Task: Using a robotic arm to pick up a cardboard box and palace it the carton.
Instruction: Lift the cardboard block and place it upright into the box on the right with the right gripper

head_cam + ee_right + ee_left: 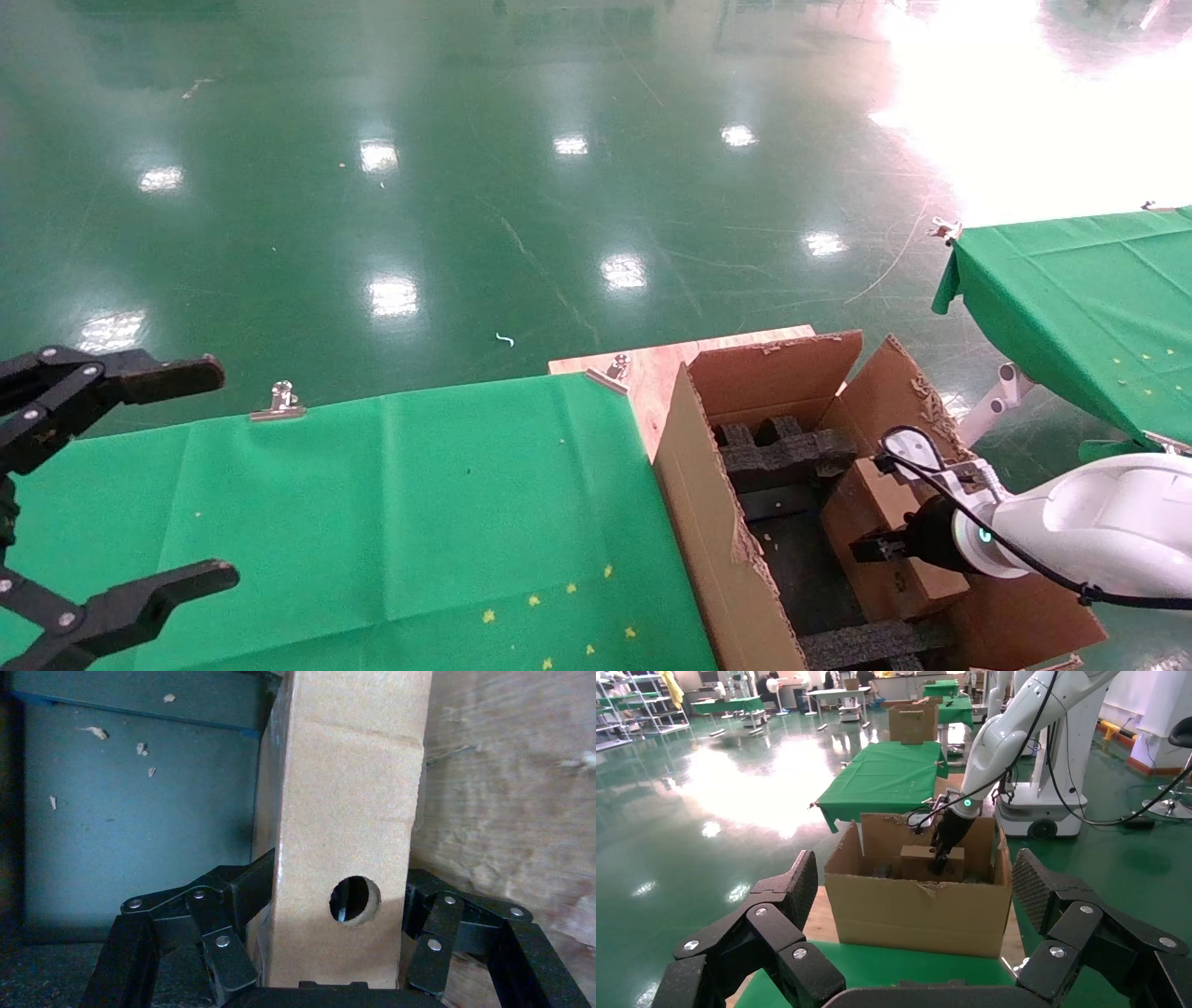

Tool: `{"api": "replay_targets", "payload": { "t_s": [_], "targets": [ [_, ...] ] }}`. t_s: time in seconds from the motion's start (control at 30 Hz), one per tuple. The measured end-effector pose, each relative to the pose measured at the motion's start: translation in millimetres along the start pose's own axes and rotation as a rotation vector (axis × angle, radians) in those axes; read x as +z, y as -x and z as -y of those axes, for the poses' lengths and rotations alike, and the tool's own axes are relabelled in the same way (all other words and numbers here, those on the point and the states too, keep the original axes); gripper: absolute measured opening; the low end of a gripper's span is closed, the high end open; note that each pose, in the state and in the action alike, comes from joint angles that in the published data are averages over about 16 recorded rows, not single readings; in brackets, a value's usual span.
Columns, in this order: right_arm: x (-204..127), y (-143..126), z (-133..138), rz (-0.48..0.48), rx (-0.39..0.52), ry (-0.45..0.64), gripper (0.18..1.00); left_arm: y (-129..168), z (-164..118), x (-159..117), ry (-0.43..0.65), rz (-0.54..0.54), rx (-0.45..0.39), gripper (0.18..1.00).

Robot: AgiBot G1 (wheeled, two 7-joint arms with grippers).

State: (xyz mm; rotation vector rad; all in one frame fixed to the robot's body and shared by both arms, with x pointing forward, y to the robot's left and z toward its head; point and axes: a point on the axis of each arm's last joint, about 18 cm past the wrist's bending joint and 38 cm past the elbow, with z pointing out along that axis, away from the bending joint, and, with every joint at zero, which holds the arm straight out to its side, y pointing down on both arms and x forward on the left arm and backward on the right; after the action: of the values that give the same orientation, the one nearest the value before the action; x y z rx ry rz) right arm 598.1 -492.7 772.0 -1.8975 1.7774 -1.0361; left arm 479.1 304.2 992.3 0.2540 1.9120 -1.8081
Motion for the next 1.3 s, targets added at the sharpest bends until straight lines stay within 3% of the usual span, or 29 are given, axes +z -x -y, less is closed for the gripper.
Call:
{"api": "replay_targets", "payload": {
  "t_s": [0.47, 0.7, 0.9, 1.3],
  "targets": [
    [2.9, 4.0, 0.4, 0.009, -0.002, -0.001, 0.341, 0.1, 0.0, -0.1, 0.000, 0.000, 0.000, 1.001],
    [0.9, 2.3, 2.1, 0.007, 0.000, -0.004, 0.389, 0.1, 0.0, -0.1, 0.000, 0.000, 0.000, 1.001],
    [-2.4, 0.0, 5.7, 0.003, 0.000, -0.011, 0.462, 0.1, 0.0, -0.1, 0.000, 0.000, 0.000, 1.001],
    [-11.7, -6.1, 13.1, -0.006, -0.006, -0.030, 0.706, 0.1, 0.0, -0.1, 0.000, 0.000, 0.000, 1.001]
  ]
}}
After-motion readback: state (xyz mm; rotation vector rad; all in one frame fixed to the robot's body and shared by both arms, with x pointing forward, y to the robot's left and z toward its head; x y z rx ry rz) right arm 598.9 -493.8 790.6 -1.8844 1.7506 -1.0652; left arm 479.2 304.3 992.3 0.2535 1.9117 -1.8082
